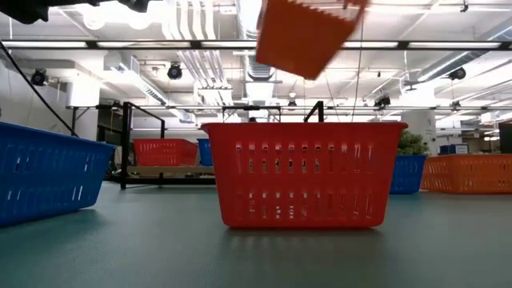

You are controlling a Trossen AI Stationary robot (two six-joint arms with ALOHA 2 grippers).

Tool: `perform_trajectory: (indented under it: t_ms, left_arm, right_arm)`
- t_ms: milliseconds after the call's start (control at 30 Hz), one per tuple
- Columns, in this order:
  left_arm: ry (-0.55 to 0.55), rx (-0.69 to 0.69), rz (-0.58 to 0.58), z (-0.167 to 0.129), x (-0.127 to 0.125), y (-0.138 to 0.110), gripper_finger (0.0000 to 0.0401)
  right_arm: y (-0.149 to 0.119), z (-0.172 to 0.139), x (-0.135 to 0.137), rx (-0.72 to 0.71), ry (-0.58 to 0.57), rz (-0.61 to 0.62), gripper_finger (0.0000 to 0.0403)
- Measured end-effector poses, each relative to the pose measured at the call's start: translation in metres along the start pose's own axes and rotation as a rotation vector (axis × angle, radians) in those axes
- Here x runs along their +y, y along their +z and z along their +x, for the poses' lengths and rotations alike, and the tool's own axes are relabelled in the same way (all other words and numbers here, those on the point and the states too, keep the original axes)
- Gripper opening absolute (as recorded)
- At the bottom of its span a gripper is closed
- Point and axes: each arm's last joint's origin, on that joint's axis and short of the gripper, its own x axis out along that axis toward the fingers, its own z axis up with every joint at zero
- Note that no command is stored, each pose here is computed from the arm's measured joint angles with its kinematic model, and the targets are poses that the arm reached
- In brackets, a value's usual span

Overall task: Stack baskets on shelf by color
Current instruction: Put the bottom right orange bin on the shelf

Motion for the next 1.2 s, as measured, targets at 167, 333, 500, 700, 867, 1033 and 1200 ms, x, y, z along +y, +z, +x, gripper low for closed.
perform_trajectory:
  t_ms: [167, 333, 500, 700, 867, 1033, 1200]
  left_arm:
    - [0.009, -0.020, 0.043, -0.006, 0.003, 0.005, 0.0000]
    - [0.013, -0.028, 0.061, -0.016, 0.008, 0.010, 0.0000]
    - [0.016, -0.032, 0.064, -0.024, 0.011, 0.013, 0.0000]
    - [0.031, -0.056, 0.082, -0.029, 0.014, 0.017, 0.0000]
    - [0.038, -0.053, 0.107, -0.029, 0.014, 0.018, 0.0000]
    - [0.058, -0.037, 0.139, -0.028, 0.014, 0.017, 0.0000]
    - [0.079, -0.026, 0.163, -0.028, 0.015, 0.016, 0.0000]
  right_arm:
    - [0.020, 0.014, -0.056, 0.004, -0.077, 0.007, 0.0009]
    - [0.028, 0.027, -0.113, 0.032, -0.158, 0.016, 0.0009]
    - [0.024, 0.043, -0.165, 0.077, -0.205, 0.025, 0.0009]
    - [0.015, 0.059, -0.213, 0.079, -0.141, 0.066, 0.0009]
    - [0.008, 0.062, -0.240, 0.090, -0.148, 0.093, 0.0009]
    - [0.005, 0.067, -0.257, 0.058, -0.183, 0.130, 0.0009]
    - [-0.003, 0.082, -0.265, 0.037, -0.179, 0.122, 0.0009]
